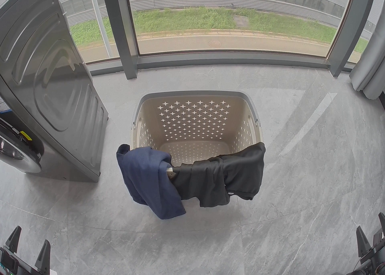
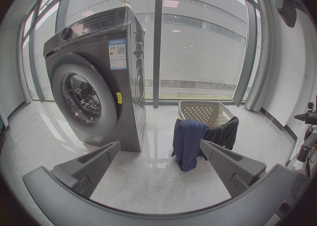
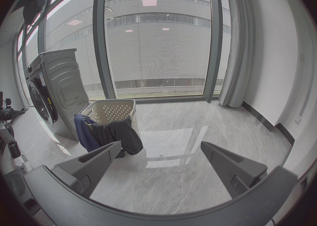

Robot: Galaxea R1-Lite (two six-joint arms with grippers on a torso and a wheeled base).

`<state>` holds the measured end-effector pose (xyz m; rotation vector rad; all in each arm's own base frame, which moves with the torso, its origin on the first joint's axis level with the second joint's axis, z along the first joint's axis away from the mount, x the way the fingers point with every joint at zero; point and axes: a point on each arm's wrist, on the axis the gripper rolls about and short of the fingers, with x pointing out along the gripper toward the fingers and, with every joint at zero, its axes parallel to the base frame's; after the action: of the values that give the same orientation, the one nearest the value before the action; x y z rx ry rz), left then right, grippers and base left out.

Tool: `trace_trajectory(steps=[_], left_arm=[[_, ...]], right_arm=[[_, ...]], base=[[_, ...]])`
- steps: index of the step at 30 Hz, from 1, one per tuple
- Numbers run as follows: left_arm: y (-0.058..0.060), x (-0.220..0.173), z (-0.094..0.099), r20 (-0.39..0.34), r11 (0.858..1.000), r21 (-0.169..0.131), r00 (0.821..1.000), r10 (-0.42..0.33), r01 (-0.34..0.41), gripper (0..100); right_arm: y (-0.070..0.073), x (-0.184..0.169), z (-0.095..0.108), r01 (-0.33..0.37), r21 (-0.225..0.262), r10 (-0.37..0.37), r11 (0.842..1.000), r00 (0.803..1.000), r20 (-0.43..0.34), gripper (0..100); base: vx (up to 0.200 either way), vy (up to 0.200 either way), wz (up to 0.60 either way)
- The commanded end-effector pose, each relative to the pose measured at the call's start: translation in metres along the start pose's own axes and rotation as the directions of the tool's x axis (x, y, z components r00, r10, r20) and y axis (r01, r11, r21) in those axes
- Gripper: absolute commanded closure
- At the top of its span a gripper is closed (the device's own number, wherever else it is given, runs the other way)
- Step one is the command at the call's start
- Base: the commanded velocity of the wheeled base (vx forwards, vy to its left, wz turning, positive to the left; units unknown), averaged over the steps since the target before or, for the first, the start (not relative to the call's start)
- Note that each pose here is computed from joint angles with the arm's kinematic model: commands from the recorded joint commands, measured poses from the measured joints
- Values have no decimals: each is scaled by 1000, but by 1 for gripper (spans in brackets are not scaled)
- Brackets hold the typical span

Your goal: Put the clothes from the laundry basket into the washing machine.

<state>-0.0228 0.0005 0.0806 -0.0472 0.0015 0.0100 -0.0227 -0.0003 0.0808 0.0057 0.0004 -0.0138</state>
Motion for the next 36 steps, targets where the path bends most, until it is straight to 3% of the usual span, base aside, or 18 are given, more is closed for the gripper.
trace_trajectory(steps=[1, 10, 16, 22, 28, 36], left_arm=[[0, 0, -5, 2, 1000, 0, 1000, 1, -1, 0], [0, 0, -5, 2, 1000, 0, 1000, 1, -1, 0], [0, 0, -5, 2, 1000, 0, 1000, 1, -1, 0], [0, 0, -5, 2, 1000, 0, 1000, 1, -1, 0], [0, 0, -5, 2, 1000, 0, 1000, 1, -1, 0], [0, 0, -5, 2, 1000, 0, 1000, 1, -1, 0]], right_arm=[[0, 1, -5, 0, 0, 0, 1000, 1000, -10, 0], [0, 1, -5, 0, -1, 0, 1000, 1000, -10, 0], [0, 1, -5, 0, -1, 0, 1000, 1000, -10, 0], [0, 1, -5, 0, -1, 0, 1000, 1000, -12, 0], [0, 1, -5, 0, -1, 0, 1000, 1000, -10, 0], [0, 1, -5, 0, -1, 0, 1000, 1000, -10, 0]], base=[[200, 0, 0], [0, 0, 0], [200, 0, 0], [0, 0, 0], [200, 0, 0], [50, 0, 0]])
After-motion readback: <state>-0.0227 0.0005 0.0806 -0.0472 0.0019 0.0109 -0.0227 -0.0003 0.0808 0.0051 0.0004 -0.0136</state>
